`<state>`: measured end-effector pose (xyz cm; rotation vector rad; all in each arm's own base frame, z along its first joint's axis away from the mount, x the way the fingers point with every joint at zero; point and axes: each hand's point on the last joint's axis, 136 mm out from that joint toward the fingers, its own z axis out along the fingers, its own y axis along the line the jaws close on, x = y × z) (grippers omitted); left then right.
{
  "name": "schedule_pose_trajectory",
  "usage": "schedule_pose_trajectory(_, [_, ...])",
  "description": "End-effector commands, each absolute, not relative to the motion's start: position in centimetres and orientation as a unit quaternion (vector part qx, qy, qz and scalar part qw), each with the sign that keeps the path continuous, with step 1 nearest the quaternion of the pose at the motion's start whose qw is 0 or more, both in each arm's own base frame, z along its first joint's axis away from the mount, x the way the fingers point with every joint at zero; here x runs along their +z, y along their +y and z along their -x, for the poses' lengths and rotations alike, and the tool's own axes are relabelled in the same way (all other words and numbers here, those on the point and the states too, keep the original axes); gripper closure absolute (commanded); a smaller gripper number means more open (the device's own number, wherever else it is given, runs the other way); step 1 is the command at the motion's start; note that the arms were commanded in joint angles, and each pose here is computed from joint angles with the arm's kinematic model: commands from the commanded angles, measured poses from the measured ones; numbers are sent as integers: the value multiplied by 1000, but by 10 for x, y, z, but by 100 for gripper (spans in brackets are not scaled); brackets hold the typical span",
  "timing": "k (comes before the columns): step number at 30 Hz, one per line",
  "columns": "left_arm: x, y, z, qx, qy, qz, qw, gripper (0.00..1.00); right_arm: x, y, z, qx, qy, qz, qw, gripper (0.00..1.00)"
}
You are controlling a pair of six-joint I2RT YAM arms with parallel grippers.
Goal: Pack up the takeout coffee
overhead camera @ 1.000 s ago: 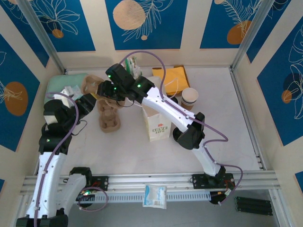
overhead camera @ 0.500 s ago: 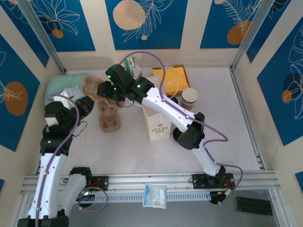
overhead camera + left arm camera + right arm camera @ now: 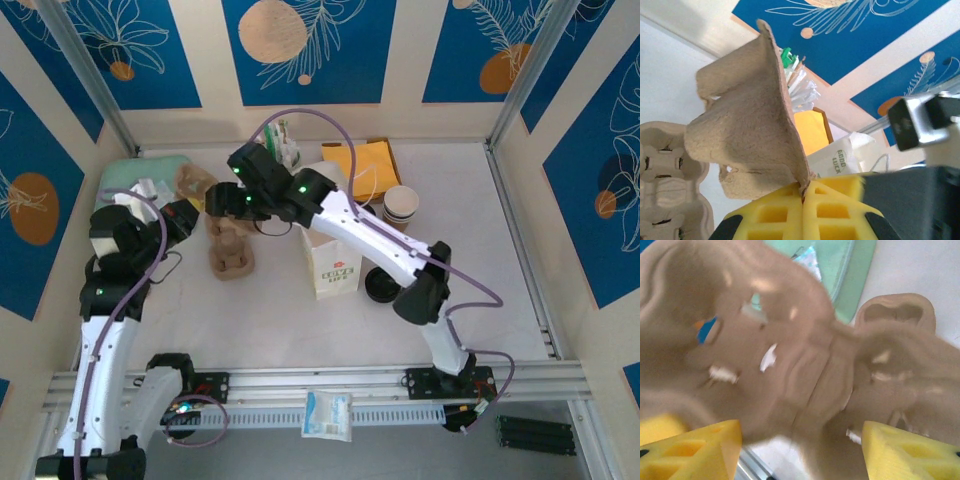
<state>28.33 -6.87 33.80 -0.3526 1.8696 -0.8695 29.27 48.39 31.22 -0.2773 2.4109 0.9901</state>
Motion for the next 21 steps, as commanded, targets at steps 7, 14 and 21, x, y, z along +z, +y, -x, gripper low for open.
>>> schedule_pose_trajectory(7, [363,-94,-275,-408,766,23,496,100,368,446,-265,363,824,250,357,34])
schedule_pose_trajectory(14, [373,-109,-265,-471,739,-43,480,100,370,430,-254,361,801,333,342,35])
schedule_pose_trajectory(21, [367,-109,-257,-486,740,-43,462,100,352,442,-248,345,808,353,323,38])
